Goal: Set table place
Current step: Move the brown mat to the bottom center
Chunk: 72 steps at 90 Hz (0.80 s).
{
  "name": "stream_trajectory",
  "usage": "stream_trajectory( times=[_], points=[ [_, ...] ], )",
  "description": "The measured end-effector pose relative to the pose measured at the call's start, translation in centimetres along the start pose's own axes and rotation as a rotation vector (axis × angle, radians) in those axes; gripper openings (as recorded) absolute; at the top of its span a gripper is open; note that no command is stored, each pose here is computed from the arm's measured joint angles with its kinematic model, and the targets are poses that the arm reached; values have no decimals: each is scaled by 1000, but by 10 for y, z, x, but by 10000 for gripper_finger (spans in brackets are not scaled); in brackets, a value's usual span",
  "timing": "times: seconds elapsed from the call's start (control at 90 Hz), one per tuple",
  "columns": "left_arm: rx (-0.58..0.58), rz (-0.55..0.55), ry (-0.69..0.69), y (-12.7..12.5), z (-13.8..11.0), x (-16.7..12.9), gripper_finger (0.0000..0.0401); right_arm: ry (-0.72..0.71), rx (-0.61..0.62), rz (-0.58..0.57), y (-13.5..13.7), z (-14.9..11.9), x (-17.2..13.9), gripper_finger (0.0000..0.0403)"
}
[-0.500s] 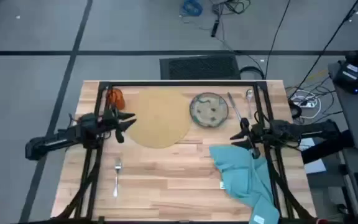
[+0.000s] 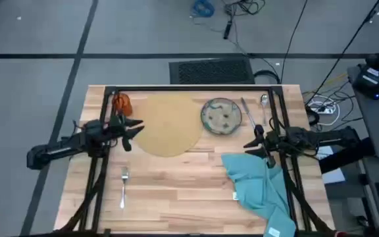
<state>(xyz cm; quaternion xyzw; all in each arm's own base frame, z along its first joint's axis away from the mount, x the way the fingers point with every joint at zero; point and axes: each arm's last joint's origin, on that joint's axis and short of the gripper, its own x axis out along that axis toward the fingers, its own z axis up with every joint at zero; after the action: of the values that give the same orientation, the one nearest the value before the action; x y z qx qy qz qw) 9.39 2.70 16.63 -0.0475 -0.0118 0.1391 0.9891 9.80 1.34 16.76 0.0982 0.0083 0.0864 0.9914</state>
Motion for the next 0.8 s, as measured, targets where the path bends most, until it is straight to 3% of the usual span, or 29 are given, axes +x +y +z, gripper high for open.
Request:
stream_trajectory(
  times=[0.256, 0.422, 0.5, 0.644, 0.8],
  points=[
    [0, 0, 0, 0, 0, 0, 118, -55, -75, 3, 1, 5, 0, 93],
    [1, 1, -8, 0, 1, 0, 118, -163, -109, 22, 3, 16, -1, 93],
    [-6, 15, -94, 0, 9, 0, 118, -250, -116, 35, 5, 24, -3, 93],
    [-140, -27, -340, -2, 32, -6, 118, -450, -187, 4, 7, 43, -10, 93],
    [-156, -51, -523, -4, 57, -15, 118, -432, -206, -124, 5, 63, -13, 93]
  ],
)
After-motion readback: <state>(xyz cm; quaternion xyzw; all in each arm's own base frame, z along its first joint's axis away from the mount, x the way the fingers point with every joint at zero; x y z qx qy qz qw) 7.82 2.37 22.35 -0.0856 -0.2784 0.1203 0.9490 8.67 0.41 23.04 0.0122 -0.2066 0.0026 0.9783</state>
